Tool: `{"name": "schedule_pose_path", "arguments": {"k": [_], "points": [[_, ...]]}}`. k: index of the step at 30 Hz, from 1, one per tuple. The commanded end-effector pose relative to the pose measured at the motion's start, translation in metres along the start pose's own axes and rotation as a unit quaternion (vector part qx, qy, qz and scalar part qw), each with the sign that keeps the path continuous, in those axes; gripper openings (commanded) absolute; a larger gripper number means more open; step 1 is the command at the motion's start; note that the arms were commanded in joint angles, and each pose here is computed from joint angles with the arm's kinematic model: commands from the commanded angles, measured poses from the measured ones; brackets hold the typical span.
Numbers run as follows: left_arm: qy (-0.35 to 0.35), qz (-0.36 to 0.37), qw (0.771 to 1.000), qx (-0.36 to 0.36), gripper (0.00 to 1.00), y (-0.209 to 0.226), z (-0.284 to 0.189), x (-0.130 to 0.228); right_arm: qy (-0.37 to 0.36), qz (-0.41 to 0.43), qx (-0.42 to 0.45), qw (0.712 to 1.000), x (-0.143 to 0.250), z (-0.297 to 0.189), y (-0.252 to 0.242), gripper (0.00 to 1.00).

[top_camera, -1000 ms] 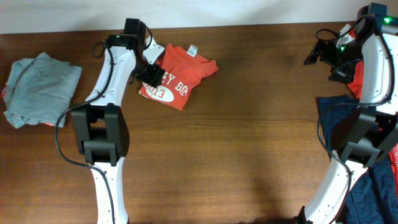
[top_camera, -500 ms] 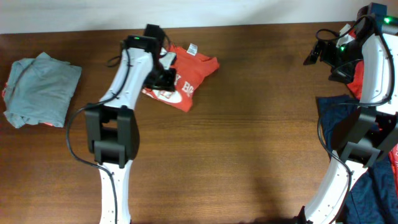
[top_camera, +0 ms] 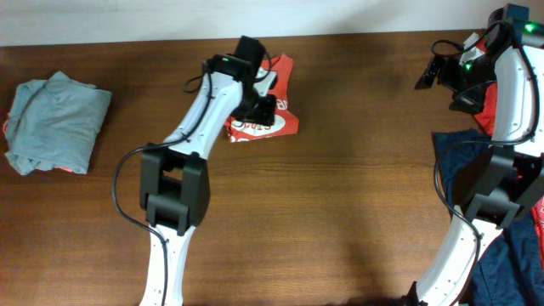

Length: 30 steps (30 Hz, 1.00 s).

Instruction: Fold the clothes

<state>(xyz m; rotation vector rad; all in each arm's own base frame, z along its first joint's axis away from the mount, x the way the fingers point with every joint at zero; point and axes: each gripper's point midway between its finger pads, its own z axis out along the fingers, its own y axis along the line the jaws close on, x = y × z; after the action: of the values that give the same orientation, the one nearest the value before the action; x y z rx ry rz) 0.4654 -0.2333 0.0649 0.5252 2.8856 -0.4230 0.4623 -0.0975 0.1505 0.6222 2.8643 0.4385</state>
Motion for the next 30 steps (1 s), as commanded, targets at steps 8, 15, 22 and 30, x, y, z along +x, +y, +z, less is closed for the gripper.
{"name": "schedule_pose_path", "arguments": {"k": [8,15,22,30], "points": [[-0.097,0.046,0.994,0.026,0.47,-0.043,-0.022,-0.047,-0.01,-0.02,0.003,1.0,0.003,-0.016,0.006,0.99],[-0.138,0.04,0.986,-0.084,0.69,0.046,-0.053,-0.071,-0.009,-0.031,0.003,0.999,0.004,-0.016,0.006,0.99],[-0.007,-0.051,0.983,-0.179,0.66,0.139,-0.056,0.003,-0.009,-0.031,0.003,0.999,0.004,-0.016,0.006,0.99],[0.07,-0.131,0.976,-0.161,0.66,0.171,-0.014,0.064,-0.011,-0.031,0.003,0.999,0.002,-0.015,0.006,0.99]]}}
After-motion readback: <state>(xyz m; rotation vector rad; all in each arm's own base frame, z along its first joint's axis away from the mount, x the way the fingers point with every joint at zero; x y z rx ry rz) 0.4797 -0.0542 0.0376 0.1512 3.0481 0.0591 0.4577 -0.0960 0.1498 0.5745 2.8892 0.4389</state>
